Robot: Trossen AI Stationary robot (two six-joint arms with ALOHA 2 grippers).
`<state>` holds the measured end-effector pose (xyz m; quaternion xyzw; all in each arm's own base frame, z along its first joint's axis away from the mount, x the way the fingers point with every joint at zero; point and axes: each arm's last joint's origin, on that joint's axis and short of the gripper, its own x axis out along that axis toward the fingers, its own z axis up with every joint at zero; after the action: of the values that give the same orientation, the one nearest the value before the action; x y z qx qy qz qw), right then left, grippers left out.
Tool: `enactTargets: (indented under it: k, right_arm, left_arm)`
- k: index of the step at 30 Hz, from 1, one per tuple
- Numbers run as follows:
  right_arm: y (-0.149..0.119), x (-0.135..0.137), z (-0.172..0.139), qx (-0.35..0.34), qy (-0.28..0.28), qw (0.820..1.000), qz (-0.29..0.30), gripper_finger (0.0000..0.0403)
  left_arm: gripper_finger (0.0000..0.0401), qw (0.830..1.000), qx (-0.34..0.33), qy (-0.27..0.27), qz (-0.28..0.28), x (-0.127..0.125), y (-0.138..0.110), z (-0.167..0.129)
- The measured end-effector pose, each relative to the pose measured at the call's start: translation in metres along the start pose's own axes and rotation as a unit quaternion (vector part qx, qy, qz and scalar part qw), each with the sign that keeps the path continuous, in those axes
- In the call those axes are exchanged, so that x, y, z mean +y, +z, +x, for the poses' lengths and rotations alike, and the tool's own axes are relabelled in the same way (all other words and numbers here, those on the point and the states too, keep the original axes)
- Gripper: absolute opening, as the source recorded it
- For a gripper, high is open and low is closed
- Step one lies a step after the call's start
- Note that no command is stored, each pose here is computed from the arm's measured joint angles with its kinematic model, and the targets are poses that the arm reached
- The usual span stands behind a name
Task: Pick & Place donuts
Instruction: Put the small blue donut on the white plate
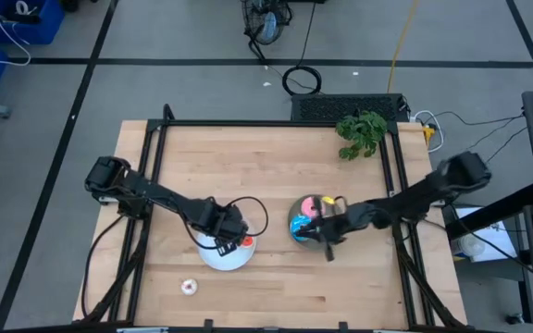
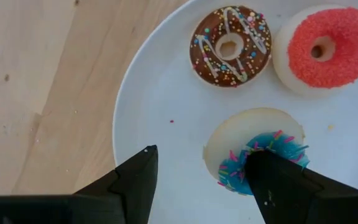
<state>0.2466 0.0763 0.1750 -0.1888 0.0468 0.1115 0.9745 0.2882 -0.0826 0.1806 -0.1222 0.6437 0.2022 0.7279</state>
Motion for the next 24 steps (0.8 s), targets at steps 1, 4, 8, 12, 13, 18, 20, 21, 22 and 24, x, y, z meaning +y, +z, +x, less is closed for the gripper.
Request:
enactTargets:
  k: [1, 4, 8, 12, 13, 18, 20, 21, 22, 24]
  right_arm:
    - [0.000, -0.001, 0.008, 0.000, -0.003, 1.000, 0.001, 0.0000]
    - [-0.004, -0.001, 0.034, 0.008, -0.007, 1.000, -0.002, 0.0000]
    - [-0.019, 0.002, 0.065, 0.036, -0.004, 0.999, -0.005, 0.0000]
    - [-0.026, 0.006, 0.096, 0.041, -0.009, 0.999, -0.009, 0.0000]
    - [-0.025, 0.008, 0.104, 0.038, -0.016, 0.999, -0.011, 0.0000]
    - [-0.022, 0.016, 0.136, 0.033, -0.032, 0.999, -0.027, 0.0000]
    - [-0.026, 0.018, 0.146, 0.040, -0.031, 0.998, -0.030, 0.0000]
    - [-0.028, 0.019, 0.149, 0.042, -0.031, 0.998, -0.032, 0.0000]
    - [-0.029, 0.019, 0.152, 0.043, -0.032, 0.998, -0.034, 0.0000]
    - [-0.027, 0.019, 0.158, 0.036, -0.035, 0.998, -0.033, 0.0000]
  left_arm:
    - [0.0239, 1.000, 0.000, 0.000, -0.002, -0.001, -0.001, 0.000]
    - [0.0239, 1.000, -0.001, -0.001, 0.001, -0.004, -0.004, -0.001]
    - [0.0239, 1.000, -0.002, -0.003, 0.013, -0.010, -0.009, -0.002]
    - [0.0239, 1.000, -0.002, -0.004, 0.011, -0.013, -0.013, -0.003]
    - [0.0239, 1.000, -0.003, -0.004, 0.009, -0.013, -0.013, -0.003]
    - [0.0239, 1.000, 0.006, -0.013, 0.002, -0.016, -0.016, -0.004]
    - [0.0239, 1.000, 0.006, -0.015, 0.004, -0.017, -0.016, -0.004]
    - [0.0239, 1.000, 0.005, -0.016, 0.004, -0.018, -0.016, -0.005]
    - [0.0239, 1.000, 0.004, -0.017, 0.004, -0.018, -0.016, -0.005]
    - [0.0239, 1.000, 0.002, -0.019, 0.004, -0.018, -0.015, -0.005]
